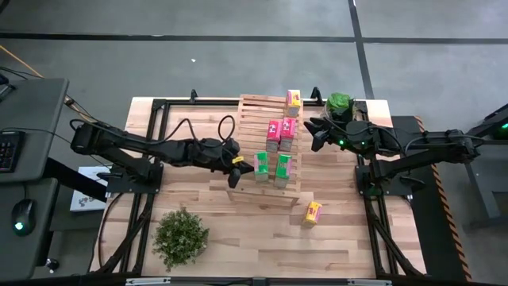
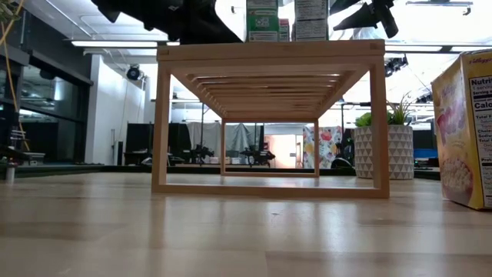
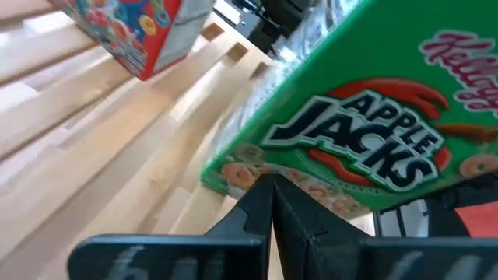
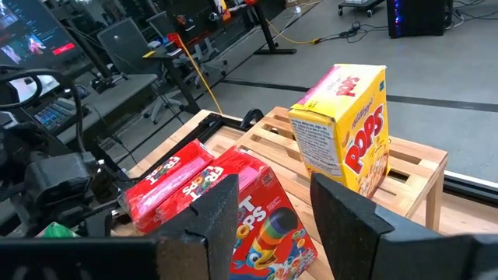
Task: Stack cereal on shelf
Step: Put the green cereal box on the shelf aligned with other green cereal box
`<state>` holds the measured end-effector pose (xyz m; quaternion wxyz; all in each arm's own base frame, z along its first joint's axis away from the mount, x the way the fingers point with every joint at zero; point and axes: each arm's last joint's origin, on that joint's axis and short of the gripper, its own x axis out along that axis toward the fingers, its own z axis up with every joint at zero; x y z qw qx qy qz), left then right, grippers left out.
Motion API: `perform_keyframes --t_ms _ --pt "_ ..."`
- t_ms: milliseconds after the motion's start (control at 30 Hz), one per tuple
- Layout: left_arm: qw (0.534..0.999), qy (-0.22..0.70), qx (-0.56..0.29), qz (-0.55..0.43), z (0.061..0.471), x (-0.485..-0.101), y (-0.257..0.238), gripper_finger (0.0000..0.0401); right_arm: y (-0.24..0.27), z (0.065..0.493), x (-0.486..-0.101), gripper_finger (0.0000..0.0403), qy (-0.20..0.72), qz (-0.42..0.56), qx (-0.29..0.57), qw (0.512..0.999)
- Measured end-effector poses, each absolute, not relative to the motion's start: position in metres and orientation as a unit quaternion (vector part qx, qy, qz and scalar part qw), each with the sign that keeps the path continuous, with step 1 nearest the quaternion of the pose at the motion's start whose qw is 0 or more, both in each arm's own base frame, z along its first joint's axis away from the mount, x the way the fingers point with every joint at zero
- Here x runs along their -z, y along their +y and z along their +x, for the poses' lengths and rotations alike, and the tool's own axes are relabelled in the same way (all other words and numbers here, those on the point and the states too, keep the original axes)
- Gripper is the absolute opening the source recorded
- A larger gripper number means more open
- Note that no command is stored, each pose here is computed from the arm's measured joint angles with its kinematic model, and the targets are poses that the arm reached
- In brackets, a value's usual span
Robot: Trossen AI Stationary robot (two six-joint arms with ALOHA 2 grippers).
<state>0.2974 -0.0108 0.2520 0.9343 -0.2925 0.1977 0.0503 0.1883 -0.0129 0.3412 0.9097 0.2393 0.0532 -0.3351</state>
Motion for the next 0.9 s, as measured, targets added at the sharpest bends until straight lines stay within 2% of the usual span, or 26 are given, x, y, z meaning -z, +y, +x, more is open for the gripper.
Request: perform_keyframes --t_ms 900 --pt "0.943 0.183 -0.070 -0.270 0.2982 -0.2534 -0.0042 0.0000 -0.0127 0.1884 -0.3411 0.0154 0.055 0.240 0.331 0.911"
